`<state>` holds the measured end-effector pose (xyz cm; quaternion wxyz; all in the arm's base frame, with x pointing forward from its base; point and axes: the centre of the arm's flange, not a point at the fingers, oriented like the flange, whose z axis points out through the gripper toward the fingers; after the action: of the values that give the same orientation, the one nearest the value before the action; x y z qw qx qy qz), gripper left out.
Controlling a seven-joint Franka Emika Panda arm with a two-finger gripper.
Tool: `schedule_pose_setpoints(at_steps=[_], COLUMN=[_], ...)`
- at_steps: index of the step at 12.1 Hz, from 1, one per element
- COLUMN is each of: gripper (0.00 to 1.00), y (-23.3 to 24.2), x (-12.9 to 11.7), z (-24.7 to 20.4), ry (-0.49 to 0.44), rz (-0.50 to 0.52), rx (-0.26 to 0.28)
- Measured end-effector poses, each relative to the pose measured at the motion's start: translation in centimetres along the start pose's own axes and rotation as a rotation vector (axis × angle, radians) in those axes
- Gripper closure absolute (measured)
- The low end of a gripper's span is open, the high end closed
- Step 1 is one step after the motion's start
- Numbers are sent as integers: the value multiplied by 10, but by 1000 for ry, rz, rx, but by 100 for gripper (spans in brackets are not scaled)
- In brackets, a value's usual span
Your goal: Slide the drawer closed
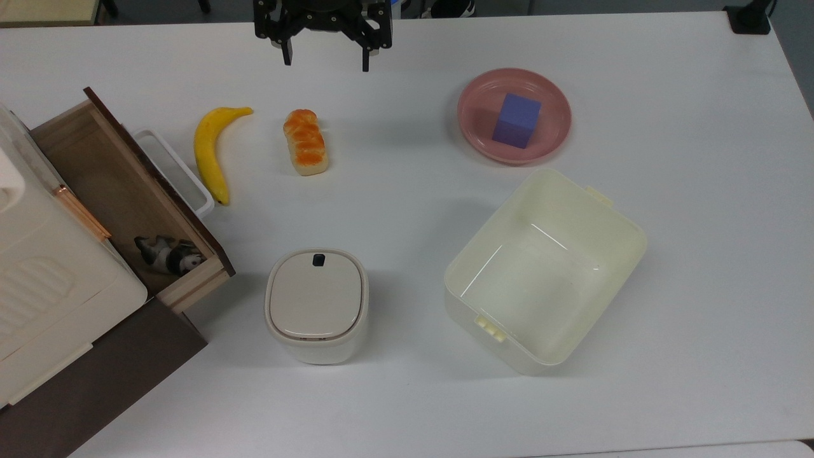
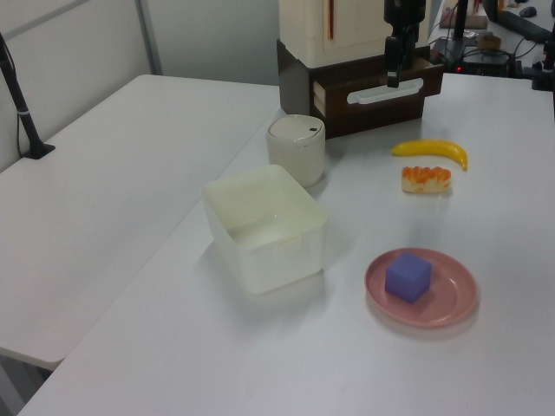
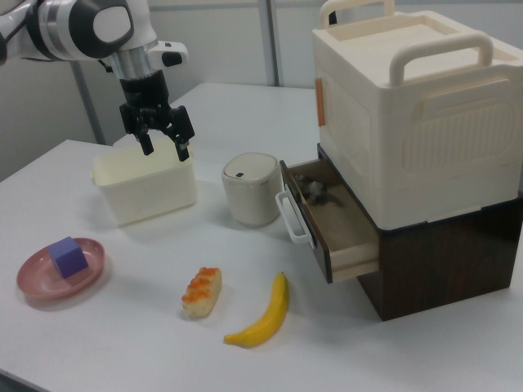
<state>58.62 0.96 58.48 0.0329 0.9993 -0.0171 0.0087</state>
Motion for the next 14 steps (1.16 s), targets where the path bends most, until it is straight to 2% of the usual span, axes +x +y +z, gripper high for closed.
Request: schedule_pose_setpoints(at_steps=[8,10,11,13,14], gripper=[0,11,12,35,53], y=[0,0,0,0,1], x=[-2,-1,-1,-1,-1], z=[5,7,7,7,7], ry=[-26,-28,-28,-28,-28], rz=[3,-24,-37,-51,-52], rx=[12,13,13,13,13])
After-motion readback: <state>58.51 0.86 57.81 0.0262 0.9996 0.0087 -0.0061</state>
